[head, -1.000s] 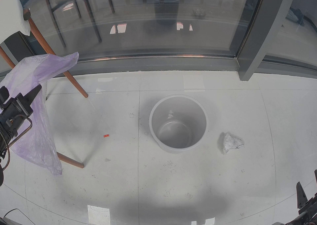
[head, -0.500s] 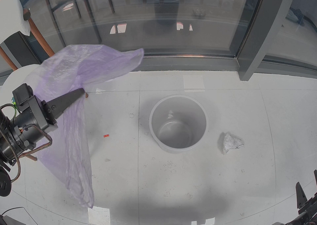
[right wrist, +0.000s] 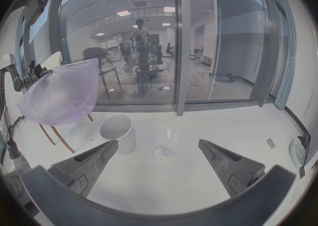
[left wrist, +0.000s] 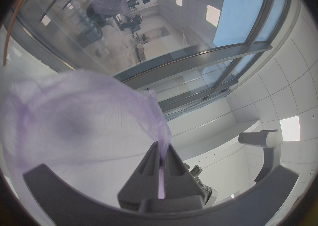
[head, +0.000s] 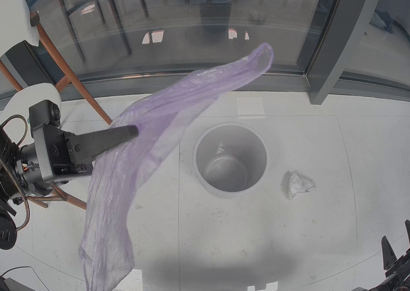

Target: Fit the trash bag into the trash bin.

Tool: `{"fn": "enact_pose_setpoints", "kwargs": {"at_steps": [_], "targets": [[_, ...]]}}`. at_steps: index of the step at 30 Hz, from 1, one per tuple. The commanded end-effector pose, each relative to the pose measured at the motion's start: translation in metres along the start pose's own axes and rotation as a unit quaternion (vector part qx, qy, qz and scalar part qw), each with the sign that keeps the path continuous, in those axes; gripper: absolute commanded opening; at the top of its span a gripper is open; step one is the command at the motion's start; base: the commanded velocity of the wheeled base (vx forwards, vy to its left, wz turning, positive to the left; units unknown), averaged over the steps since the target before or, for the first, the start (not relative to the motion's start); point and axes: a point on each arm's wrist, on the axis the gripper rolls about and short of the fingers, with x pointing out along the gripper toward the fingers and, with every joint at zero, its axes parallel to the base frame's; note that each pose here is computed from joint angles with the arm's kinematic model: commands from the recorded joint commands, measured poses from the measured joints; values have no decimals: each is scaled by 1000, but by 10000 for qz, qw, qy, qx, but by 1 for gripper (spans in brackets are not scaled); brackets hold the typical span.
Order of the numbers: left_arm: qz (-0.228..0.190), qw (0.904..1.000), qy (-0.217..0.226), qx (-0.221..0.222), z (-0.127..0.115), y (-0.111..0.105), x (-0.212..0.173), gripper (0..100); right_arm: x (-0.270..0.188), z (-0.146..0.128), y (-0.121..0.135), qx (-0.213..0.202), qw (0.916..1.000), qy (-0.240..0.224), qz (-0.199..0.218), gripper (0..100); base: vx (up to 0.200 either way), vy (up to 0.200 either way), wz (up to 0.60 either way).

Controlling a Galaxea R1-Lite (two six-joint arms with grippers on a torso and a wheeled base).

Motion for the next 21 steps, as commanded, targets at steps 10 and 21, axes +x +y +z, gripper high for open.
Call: {"fn": "enact_pose_setpoints", "kwargs": {"at_steps": [10, 21], "targets": [[6, 10000, -4, 47, 4, 4, 6, 0, 1, -5, 0, -7, 10000, 97, 7, 100, 0, 0, 0], [248, 9994, 155, 164, -6, 25, 8, 0, 2, -5, 0, -7, 9999, 112, 15, 100, 0, 0, 0]]}}
